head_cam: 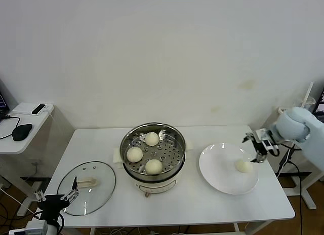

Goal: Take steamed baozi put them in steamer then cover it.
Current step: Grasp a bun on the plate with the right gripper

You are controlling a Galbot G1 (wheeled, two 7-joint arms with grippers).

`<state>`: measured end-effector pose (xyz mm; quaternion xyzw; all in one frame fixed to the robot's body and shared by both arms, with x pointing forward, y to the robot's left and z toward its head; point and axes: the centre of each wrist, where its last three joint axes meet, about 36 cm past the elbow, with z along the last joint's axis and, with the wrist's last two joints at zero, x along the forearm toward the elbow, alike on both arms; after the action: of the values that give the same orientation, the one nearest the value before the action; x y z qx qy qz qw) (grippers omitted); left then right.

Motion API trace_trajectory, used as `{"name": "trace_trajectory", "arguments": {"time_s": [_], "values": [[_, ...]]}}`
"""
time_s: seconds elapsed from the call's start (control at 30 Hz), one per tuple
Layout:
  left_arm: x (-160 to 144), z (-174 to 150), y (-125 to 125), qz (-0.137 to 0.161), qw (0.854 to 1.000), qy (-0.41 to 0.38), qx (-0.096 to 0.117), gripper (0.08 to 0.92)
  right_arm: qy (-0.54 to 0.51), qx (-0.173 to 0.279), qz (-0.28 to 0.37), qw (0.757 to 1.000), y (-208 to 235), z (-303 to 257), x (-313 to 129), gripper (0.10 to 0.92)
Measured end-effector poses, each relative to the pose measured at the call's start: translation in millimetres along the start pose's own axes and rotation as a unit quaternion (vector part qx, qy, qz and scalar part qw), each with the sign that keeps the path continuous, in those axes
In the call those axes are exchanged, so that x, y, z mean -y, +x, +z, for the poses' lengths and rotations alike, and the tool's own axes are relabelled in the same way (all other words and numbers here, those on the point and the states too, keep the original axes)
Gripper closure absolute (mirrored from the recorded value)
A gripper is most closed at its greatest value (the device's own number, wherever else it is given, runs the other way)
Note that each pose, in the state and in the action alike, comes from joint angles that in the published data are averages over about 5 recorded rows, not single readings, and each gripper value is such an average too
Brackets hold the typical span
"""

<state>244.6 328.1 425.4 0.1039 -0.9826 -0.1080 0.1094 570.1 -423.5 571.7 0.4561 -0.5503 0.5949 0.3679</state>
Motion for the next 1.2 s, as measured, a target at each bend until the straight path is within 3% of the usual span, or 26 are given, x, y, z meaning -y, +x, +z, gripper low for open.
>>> {"name": "trace_trajectory", "arguments": {"time_s": [0.47,1.2], "values": [[-12.0,5.6,-4.7,-0.006,1.000,0.008,-0.003,0.177,-0.033,-0.022,-0.016,0.999,-51.3,30.6,-15.0,0.200],[-16.8,3.3,0.9,-0.015,1.000,0.003,-0.001,0.177,-0.047,-0.018,-0.028,0.998,-123.8,11.2,8.2,0.208]]}}
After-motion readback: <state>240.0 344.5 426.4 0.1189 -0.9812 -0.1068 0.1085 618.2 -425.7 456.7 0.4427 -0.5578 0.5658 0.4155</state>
